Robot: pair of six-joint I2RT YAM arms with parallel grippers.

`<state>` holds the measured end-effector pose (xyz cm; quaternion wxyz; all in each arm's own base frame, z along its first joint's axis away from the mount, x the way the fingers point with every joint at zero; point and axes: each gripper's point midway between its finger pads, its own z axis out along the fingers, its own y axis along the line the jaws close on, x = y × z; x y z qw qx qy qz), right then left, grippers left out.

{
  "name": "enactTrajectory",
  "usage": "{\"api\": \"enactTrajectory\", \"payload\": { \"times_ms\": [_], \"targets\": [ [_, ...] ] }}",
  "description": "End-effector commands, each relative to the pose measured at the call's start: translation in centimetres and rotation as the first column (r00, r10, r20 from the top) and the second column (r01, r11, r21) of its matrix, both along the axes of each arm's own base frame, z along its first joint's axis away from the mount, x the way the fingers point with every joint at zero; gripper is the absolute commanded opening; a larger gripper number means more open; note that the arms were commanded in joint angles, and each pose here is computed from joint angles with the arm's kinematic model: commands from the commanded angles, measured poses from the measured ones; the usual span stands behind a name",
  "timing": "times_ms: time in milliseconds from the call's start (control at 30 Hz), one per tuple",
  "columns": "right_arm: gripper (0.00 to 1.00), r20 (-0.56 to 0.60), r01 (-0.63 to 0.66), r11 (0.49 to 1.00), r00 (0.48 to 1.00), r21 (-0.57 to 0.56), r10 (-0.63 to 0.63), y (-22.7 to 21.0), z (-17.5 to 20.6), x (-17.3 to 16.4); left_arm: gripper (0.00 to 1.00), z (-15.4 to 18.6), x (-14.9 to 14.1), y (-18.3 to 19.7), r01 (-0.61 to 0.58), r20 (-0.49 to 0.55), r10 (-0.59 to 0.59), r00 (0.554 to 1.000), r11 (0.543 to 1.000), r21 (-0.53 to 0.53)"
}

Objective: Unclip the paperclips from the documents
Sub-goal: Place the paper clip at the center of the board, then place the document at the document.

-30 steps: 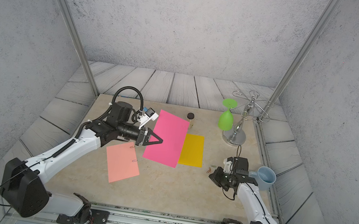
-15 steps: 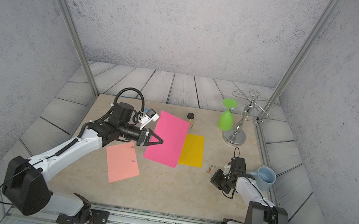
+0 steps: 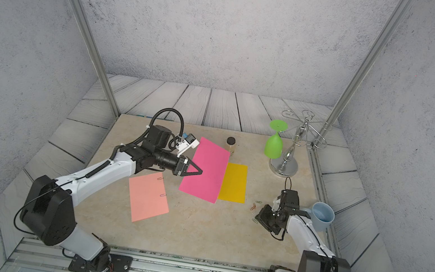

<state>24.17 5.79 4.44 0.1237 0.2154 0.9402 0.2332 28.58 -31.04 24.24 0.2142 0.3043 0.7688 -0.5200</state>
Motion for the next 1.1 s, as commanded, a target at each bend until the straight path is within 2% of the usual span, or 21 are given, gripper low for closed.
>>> {"api": "enactTrajectory", "payload": {
  "times_ms": [0, 133, 333, 467, 800, 1067],
  "targets": [
    [0.29, 0.05, -0.015, 1.0, 0.999, -0.009, 0.015, -0.1, 2.1, 0.3, 0.0, 0.3, 1.1, -1.2, 0.005, 0.03, -0.005, 1.0, 1.0, 0.004],
    [0.35, 0.101, -0.016, 1.0, 0.995, 0.0, 0.016, 0.1, 4.0, 0.4, 0.0, -2.0, 3.1, -2.7, -0.019, 0.0, 0.019, 1.0, 0.998, 0.054],
    [0.53, 0.158, -0.057, 0.997, 0.986, 0.047, 0.048, 1.1, 7.0, 0.4, 0.0, -5.4, 6.9, -4.6, -0.071, -0.061, 0.077, 0.995, 0.993, 0.097],
    [0.6, 0.188, -0.077, 0.995, 0.98, 0.066, 0.064, 1.5, 8.8, 0.5, 0.0, -8.8, 9.1, -4.8, -0.126, -0.099, 0.145, 0.984, 0.977, 0.173],
    [0.64, 0.234, -0.099, 0.992, 0.969, 0.074, 0.079, 1.8, 11.2, 1.0, 0.0, -17.8, 11.6, -3.3, -0.168, -0.201, 0.26, 0.944, 0.908, 0.385],
    [0.66, 0.236, -0.107, 0.99, 0.968, 0.093, 0.082, 2.2, 11.1, 1.0, 0.0, -20.7, 12.6, -1.4, -0.206, -0.227, 0.339, 0.913, 0.863, 0.462]
  ]
}}
